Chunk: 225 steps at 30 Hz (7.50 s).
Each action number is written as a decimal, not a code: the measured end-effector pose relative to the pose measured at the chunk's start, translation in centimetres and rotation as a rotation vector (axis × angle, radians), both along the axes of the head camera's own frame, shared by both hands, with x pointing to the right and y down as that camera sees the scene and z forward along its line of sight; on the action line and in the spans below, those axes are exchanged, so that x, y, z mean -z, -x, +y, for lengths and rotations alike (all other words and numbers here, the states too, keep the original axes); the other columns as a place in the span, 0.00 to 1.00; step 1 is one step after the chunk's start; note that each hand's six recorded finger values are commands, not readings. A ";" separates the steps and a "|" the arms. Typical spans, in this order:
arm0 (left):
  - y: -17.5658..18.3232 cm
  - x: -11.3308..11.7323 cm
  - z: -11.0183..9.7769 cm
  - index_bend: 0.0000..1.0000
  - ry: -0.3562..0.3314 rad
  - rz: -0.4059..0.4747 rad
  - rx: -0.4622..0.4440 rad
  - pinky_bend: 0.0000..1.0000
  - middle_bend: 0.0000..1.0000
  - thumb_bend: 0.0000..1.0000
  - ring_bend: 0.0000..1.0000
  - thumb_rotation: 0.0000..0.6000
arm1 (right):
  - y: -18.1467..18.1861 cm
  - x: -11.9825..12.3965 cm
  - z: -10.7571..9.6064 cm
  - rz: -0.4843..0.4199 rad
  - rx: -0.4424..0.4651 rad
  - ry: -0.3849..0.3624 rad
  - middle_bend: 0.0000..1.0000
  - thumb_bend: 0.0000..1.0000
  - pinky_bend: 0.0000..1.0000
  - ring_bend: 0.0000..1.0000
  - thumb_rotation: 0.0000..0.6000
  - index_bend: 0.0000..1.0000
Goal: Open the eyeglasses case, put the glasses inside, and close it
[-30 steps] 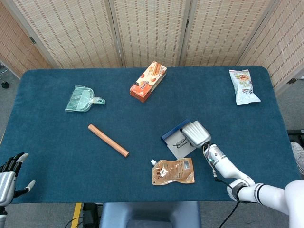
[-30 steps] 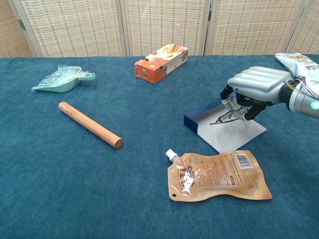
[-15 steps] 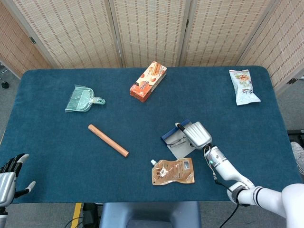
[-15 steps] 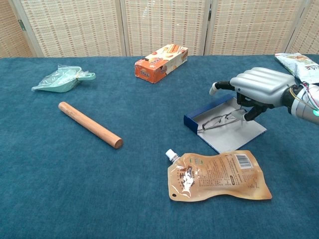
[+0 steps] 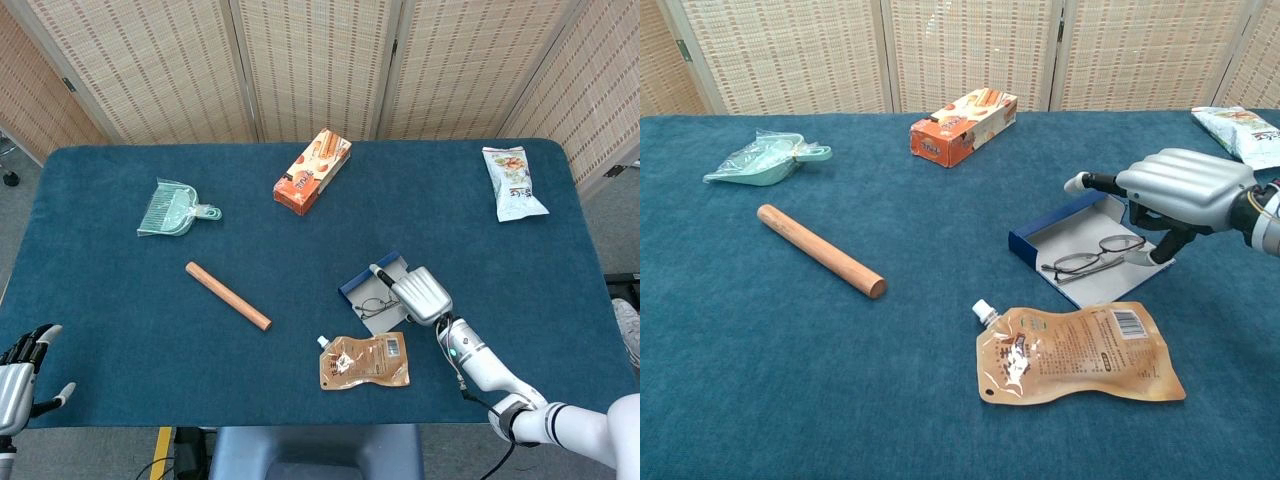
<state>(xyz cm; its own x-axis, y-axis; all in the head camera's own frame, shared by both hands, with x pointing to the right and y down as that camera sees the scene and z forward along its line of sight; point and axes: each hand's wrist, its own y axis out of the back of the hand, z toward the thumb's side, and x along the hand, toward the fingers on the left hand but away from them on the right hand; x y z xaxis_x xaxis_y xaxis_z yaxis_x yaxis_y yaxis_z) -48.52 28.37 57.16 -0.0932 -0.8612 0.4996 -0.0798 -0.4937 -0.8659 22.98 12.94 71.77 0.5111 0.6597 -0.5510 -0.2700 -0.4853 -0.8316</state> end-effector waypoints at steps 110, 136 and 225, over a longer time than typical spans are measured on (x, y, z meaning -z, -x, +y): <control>0.8 0.7 0.6 0.16 -0.004 -0.015 0.024 0.29 0.16 0.24 0.16 1.00 | 0.6 0.3 -4.6 -0.031 -0.041 -0.087 0.97 0.19 1.00 1.00 1.00 0.02; 0.6 0.7 0.5 0.16 -0.003 -0.007 0.019 0.29 0.16 0.24 0.16 1.00 | 0.3 -2.4 1.0 -0.086 -0.108 -0.035 0.99 0.19 1.00 1.00 1.00 0.03; 1.2 0.2 1.1 0.16 0.017 -0.015 0.035 0.29 0.16 0.24 0.16 1.00 | 0.0 -4.4 -4.9 -0.013 -0.130 -0.114 1.00 0.39 1.00 1.00 1.00 0.54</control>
<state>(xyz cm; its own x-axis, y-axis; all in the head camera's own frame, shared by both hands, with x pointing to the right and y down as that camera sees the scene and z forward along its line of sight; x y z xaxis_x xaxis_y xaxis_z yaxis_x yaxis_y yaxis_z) -49.75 29.44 56.94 -0.1309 -0.8487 0.5125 -0.0845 -0.5055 -0.8587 22.93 8.01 76.19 0.4240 0.7787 -0.4625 -0.2003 -0.4174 -0.8864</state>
